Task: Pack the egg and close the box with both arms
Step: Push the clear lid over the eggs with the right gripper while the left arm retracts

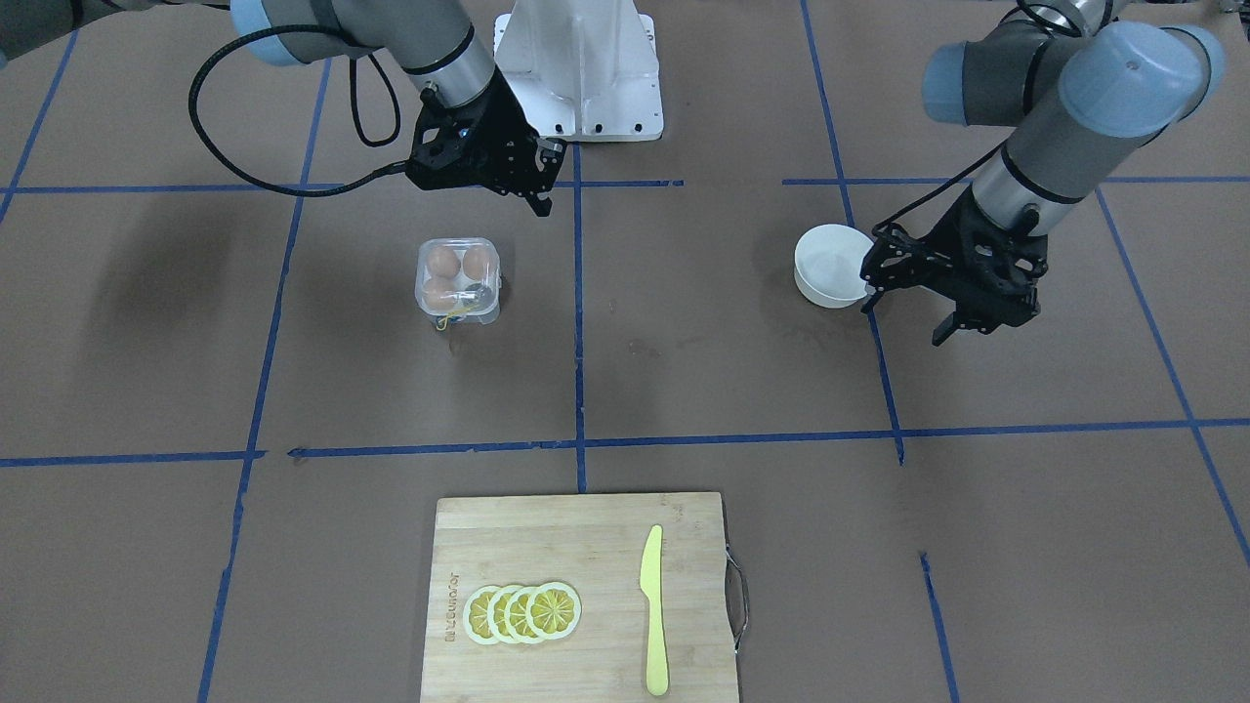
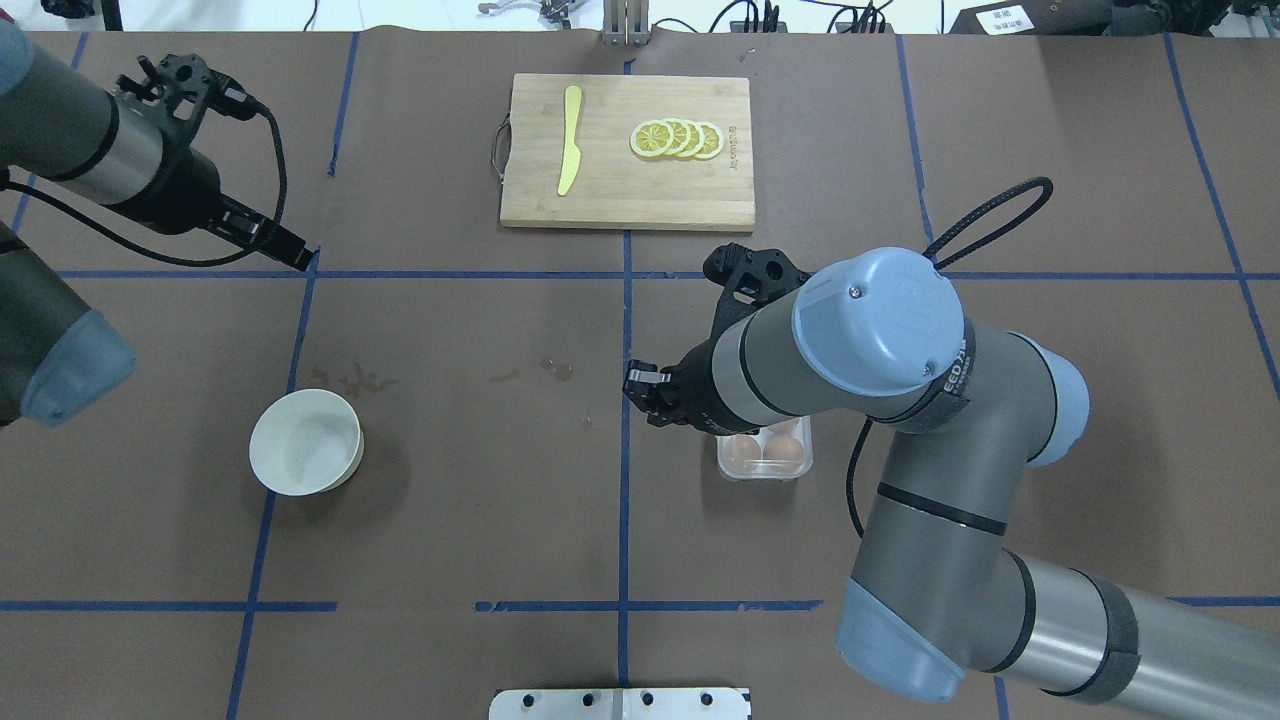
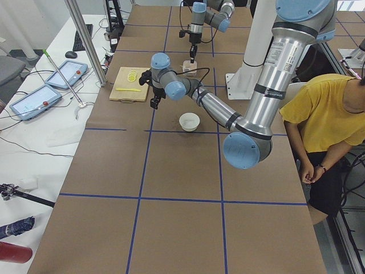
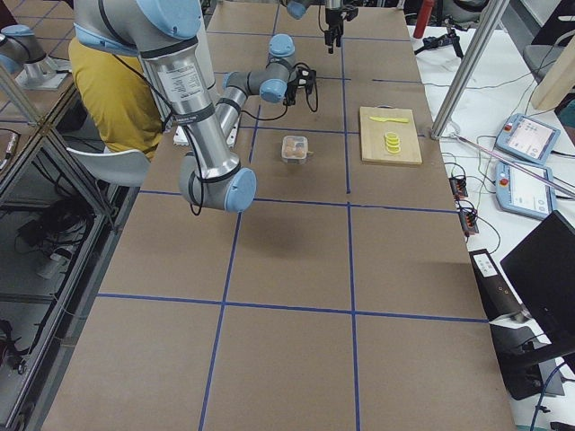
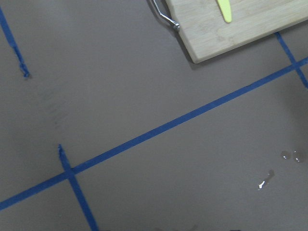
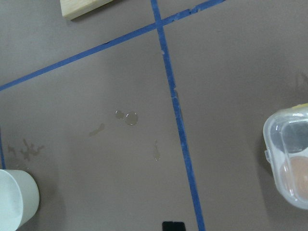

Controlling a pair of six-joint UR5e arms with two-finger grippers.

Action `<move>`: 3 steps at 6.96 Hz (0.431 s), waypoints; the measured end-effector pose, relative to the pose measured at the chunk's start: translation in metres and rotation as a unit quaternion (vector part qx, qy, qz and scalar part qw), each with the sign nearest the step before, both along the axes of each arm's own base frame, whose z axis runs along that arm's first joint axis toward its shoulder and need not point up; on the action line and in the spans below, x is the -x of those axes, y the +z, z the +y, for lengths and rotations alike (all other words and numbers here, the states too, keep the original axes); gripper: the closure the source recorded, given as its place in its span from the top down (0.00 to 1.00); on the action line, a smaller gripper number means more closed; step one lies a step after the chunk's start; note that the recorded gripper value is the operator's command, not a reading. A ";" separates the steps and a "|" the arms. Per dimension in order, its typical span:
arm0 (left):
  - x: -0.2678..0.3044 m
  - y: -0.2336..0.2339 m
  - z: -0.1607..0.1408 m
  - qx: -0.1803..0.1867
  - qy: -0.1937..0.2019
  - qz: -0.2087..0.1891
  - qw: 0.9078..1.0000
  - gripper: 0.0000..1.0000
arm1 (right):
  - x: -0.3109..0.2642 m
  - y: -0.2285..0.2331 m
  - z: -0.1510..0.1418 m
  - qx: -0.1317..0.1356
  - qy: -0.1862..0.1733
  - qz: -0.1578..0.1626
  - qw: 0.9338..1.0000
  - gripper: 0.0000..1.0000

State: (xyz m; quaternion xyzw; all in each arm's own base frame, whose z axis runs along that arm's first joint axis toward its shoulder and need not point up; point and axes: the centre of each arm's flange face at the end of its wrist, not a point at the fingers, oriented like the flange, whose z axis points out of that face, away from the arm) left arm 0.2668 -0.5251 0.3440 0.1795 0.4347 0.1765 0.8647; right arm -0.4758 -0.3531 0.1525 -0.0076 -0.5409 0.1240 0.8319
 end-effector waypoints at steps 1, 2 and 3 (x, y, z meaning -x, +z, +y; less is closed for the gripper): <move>0.022 0.011 0.004 -0.004 -0.007 -0.006 1.000 0.86 | -0.002 -0.011 0.003 0.008 0.003 -0.003 1.000 0.08; 0.047 0.023 0.012 -0.001 -0.019 -0.010 1.000 0.86 | -0.001 -0.014 0.006 0.012 0.004 -0.003 1.000 0.99; 0.072 0.037 0.017 -0.001 -0.028 -0.016 0.999 0.87 | -0.001 -0.010 0.005 0.015 0.005 0.001 1.000 1.00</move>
